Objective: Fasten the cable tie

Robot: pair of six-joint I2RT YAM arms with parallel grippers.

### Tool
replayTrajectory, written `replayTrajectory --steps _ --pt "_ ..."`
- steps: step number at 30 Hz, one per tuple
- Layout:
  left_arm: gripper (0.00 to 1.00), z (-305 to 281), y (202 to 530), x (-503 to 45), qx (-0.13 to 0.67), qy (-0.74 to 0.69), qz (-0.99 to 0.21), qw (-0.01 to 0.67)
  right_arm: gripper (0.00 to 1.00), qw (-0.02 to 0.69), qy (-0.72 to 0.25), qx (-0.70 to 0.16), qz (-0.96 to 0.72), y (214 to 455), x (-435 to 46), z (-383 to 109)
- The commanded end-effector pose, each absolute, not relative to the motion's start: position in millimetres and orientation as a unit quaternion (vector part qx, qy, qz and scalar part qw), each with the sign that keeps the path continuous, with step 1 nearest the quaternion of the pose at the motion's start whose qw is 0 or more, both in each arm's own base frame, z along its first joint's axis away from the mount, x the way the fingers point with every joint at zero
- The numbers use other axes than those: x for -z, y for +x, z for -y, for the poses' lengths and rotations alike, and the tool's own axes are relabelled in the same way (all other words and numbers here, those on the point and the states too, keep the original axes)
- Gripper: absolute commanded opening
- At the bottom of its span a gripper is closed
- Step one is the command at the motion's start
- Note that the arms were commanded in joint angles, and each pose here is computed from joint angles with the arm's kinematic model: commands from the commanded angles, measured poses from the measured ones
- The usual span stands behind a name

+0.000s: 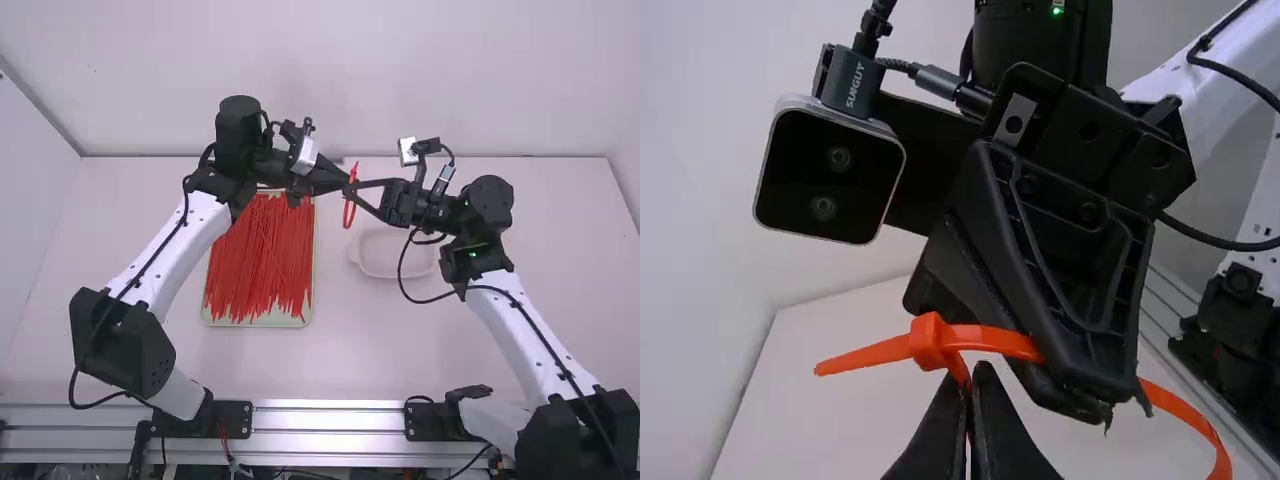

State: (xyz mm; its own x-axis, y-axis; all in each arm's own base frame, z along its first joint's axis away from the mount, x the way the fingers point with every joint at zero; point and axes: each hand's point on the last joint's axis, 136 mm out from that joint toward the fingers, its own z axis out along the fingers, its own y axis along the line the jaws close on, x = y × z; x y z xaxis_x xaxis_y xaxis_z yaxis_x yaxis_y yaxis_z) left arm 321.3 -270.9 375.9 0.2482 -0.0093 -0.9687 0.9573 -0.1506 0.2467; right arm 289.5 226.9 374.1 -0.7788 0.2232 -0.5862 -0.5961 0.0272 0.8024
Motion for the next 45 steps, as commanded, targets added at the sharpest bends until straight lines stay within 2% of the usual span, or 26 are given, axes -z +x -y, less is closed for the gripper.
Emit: replayTrajectory --steps 1,21,27,32,36,45 --pt "0.02 278 303 -376 0.493 0.61 -0.37 0.498 0.0 0.321 -0.098 -0.678 -0.654 307 -374 -217" --pt "0.02 278 299 -377 0.499 0.613 -0.362 0.494 0.0 0.332 -0.069 -0.678 -0.652 317 -378 -203" --pt "0.02 281 287 -379 0.517 0.621 -0.34 0.481 0.0 0.34 -0.061 -0.674 -0.652 322 -378 -196" --pt "0.02 281 293 -378 0.505 0.618 -0.351 0.49 0.0 0.341 -0.056 -0.673 -0.654 324 -378 -191" --pt "0.02 287 309 -374 0.484 0.6 -0.396 0.5 0.11 0.332 -0.066 -0.675 -0.655 320 -377 -192" --pt "0.02 279 309 -375 0.487 0.602 -0.387 0.501 0.37 0.303 -0.103 -0.681 -0.659 305 -373 -197"
